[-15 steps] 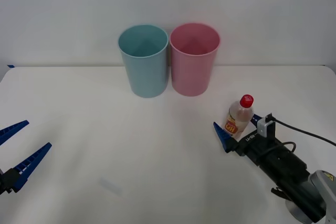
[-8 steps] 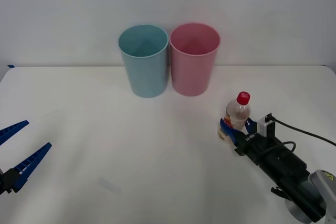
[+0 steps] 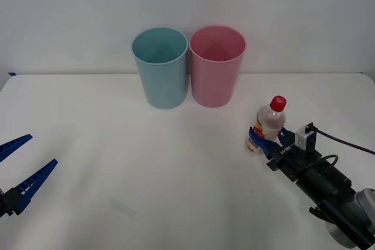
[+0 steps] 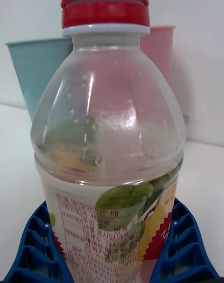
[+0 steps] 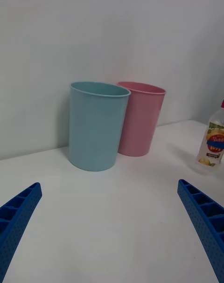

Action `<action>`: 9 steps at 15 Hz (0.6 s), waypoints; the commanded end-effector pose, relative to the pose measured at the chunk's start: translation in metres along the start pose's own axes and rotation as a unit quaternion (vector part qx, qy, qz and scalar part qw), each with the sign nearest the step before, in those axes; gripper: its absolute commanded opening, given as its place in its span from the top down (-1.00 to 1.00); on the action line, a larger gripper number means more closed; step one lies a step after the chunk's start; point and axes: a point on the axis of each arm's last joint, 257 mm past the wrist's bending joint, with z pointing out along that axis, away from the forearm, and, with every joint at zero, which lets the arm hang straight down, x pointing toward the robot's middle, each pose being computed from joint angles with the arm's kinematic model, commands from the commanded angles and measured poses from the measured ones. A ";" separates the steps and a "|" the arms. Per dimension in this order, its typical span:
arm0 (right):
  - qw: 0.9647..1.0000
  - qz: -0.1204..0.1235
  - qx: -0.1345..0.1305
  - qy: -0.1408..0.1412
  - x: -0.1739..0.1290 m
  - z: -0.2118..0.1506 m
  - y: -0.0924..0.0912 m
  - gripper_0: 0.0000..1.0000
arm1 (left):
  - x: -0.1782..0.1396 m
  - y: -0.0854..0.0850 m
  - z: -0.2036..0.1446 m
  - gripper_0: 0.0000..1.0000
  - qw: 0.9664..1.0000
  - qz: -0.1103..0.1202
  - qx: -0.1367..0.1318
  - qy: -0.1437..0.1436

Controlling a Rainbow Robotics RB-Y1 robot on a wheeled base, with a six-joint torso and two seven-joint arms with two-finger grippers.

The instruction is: Grasp the object on the table and drop it into the matching bin: aluminum can to the light blue bin, PET bottle to the pink bin.

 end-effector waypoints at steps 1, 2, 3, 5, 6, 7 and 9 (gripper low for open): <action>0.999 0.024 -0.015 -0.018 -0.029 -0.006 0.005 1.00 | 0.000 0.000 0.000 -1.00 1.000 0.000 0.000 0.000; 0.999 0.030 -0.021 -0.022 -0.038 -0.007 0.007 1.00 | 0.000 0.000 0.000 -1.00 1.000 0.000 0.000 0.000; 0.999 0.035 -0.029 -0.029 -0.051 -0.008 0.010 1.00 | 0.000 0.000 0.000 -1.00 1.000 0.000 0.000 0.000; 0.997 0.047 -0.042 -0.038 -0.070 -0.006 0.013 1.00 | 0.000 0.000 0.000 -1.00 1.000 0.000 0.000 0.000; 0.996 0.058 -0.050 -0.042 -0.081 -0.005 0.016 1.00 | 0.000 0.000 0.000 -1.00 1.000 0.000 0.000 0.000; 0.995 0.068 -0.057 -0.047 -0.090 -0.002 0.019 1.00 | 0.000 0.000 0.000 -1.00 1.000 0.000 0.000 0.000; 0.993 0.080 -0.070 -0.056 -0.111 0.003 0.021 1.00 | 0.000 0.000 0.000 -1.00 1.000 0.000 0.000 0.000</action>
